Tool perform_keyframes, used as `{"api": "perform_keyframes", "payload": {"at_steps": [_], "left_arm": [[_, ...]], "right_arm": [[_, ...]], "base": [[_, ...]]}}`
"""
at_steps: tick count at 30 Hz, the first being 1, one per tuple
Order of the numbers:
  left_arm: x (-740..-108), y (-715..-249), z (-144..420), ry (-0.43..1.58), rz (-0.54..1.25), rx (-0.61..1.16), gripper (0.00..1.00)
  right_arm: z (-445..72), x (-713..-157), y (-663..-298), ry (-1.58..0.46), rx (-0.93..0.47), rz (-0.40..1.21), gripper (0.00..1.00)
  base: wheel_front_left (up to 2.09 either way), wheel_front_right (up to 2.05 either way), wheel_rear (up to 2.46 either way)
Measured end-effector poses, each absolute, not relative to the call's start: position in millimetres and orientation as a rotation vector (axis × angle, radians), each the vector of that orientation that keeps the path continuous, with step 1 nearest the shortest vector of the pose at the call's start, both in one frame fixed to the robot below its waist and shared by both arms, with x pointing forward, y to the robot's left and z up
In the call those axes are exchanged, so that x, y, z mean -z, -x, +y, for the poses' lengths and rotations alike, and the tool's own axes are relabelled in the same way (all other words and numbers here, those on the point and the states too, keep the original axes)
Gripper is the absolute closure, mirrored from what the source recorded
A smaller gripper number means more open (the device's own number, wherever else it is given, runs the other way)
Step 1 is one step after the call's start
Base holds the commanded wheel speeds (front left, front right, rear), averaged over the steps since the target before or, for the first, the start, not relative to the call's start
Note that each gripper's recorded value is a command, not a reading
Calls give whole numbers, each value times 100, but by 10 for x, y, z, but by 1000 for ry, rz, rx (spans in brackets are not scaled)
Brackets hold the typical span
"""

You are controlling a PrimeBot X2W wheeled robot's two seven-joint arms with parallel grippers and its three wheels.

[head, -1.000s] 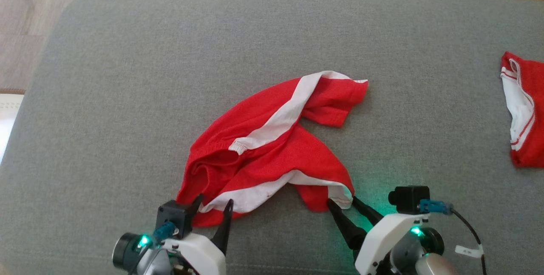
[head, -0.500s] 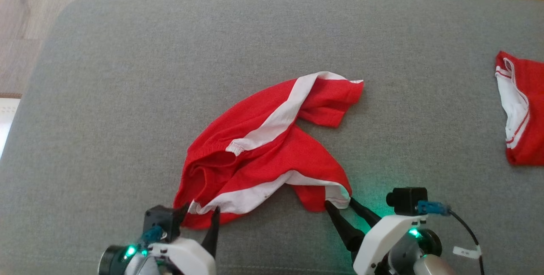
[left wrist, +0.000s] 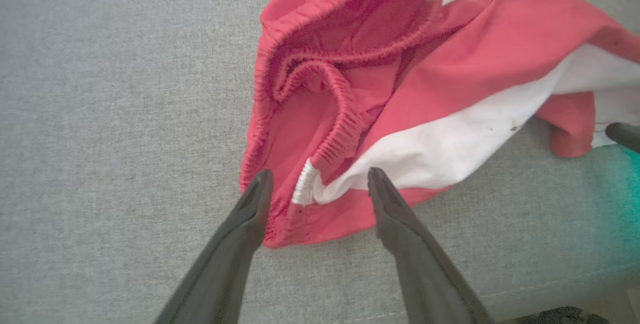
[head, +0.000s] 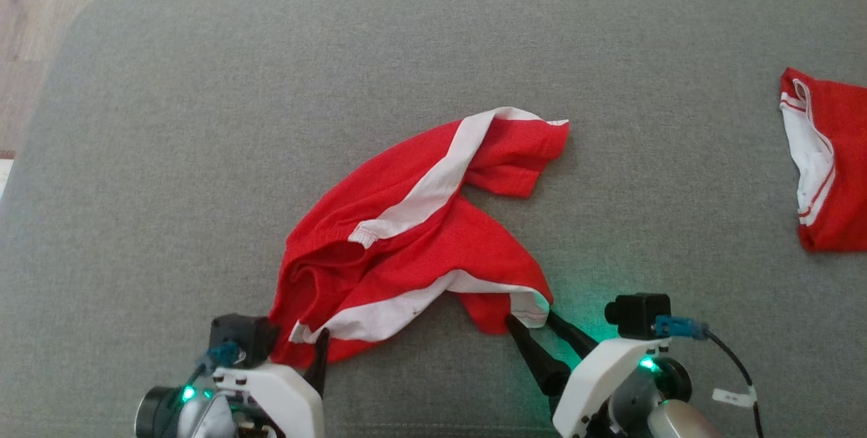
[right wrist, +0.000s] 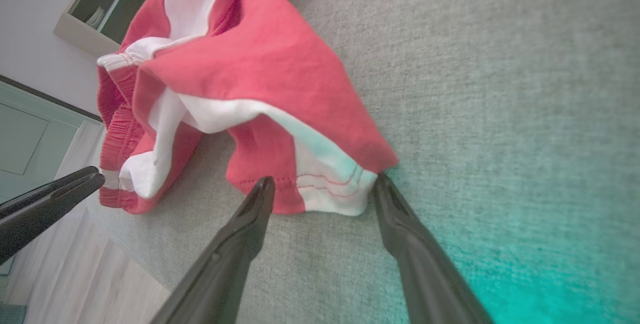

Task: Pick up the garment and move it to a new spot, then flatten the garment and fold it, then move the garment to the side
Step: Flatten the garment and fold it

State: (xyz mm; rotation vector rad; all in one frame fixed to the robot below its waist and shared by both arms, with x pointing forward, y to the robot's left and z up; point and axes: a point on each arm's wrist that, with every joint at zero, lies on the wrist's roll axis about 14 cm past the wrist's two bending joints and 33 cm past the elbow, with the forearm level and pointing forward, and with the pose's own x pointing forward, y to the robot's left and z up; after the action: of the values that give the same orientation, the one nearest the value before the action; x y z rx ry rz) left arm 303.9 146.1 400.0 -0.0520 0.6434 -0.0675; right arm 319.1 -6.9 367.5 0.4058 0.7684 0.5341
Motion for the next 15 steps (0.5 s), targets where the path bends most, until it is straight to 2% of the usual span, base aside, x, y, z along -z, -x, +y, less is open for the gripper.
{"api": "perform_keyframes", "payload": {"at_steps": [1,5,8,11,14,15], "left_arm": [[-3983,-3037,1454,61,654,69,4],[-3962,-3041,1436,80,666,74,35],[-3958,-3043,1424,88,668,78,51],[-3951,-3043,1421,88,671,78,58],[-3919,-3031,1416,92,683,79,60],[-3919,-3031,1416,92,683,79,61]], "right_arm": [[-70,-3674,-3195,-405,-534,768,0],[-68,-3677,-3207,-410,-532,763,0],[-68,-3675,-3208,-412,-532,764,0],[-72,-3671,-3210,-413,-529,763,5],[-64,-3658,-3216,-416,-531,769,8],[-64,-3658,-3216,-416,-531,769,13]], "base": [[0,0,0],[0,0,0],[0,0,0],[0,0,0],[0,0,0],[0,0,0]]}}
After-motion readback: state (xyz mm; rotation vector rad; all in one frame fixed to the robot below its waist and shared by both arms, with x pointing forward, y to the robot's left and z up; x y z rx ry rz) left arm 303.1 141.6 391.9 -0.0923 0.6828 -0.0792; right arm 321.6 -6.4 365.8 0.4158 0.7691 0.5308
